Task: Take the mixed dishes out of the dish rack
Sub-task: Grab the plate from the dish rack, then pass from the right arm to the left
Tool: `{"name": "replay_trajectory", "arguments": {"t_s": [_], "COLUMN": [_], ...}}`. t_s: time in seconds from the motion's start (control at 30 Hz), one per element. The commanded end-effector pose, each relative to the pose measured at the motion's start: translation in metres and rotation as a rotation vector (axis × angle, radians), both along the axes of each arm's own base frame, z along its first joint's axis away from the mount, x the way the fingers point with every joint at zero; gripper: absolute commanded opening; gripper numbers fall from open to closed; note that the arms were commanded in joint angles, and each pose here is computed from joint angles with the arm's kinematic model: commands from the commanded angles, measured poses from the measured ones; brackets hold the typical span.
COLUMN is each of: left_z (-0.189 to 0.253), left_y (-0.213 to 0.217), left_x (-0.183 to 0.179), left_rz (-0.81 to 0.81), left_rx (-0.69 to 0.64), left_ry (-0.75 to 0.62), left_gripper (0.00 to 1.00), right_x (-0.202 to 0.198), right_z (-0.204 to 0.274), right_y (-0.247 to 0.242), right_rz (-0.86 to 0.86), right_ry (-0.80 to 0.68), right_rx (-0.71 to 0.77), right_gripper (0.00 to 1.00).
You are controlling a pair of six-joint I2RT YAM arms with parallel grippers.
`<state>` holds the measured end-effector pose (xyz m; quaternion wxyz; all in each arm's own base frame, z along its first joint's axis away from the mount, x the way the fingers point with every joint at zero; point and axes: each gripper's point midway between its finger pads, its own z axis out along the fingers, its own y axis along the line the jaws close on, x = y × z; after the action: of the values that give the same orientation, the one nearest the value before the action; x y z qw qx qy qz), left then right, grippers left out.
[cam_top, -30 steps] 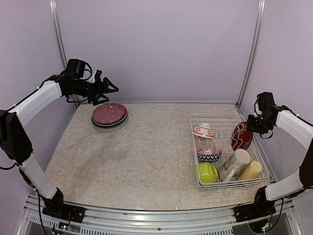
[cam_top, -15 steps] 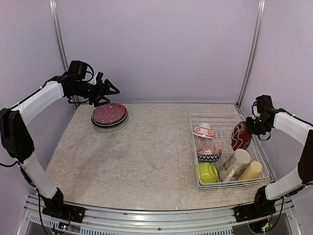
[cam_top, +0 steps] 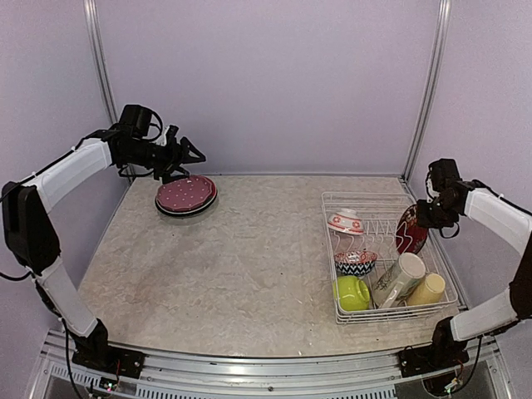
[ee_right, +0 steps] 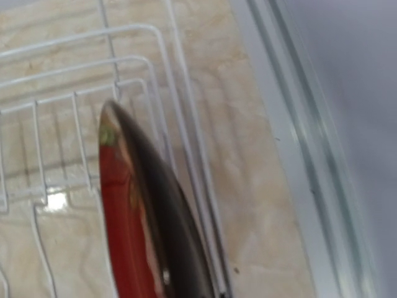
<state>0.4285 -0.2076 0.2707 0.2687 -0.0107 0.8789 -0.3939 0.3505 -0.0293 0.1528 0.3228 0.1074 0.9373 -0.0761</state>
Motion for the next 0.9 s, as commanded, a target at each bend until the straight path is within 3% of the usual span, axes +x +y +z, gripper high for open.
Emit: {"name": "replay_trajectory", "arguments": {"t_s": [0.0, 0.2, 0.37, 0.63, 0.77, 0.87], "left_z": [-0.013, -0.016, -0.015, -0.006, 0.000, 0.003], "left_y": [-0.008, -0.011, -0.018, -0.053, -0.076, -0.095], "left_x": [-0.001, -0.001, -0.004, -0.020, -0.035, -0.048], "left_rz": [-0.024, -0.030, -0.056, -0.249, -0.361, -0.433], "left_rx": [0.011, 0.015, -0.020, -0.264, -0.409, -0.450], "left_ry": [0.021, 0.030, 0.043, 0.137, 0.182, 0.191], "left_gripper": [0.78, 0.79, 0.79, 0.82, 0.82, 0.82], "right_x": [-0.002, -0.018, -0.021, -0.015, -0.006, -0.001], "right_z": [0.068, 0.109, 0.138, 0.171, 0.167, 0.161], "right_y": [0.009, 0.003, 0.021, 0.093, 0.140, 0.178], "right_rz": [-0.022, -0.047, -0.007, 0.172, 0.299, 0.365], "right_ry": [-0.162, -0.259, -0.394, -0.598, -0.593, -0.562], "right_rx": [0.024, 0.011, 0.143, 0.659, 0.960, 1.061], "right_gripper": [0.00, 0.00, 0.00, 0.00, 0.00, 0.00]}}
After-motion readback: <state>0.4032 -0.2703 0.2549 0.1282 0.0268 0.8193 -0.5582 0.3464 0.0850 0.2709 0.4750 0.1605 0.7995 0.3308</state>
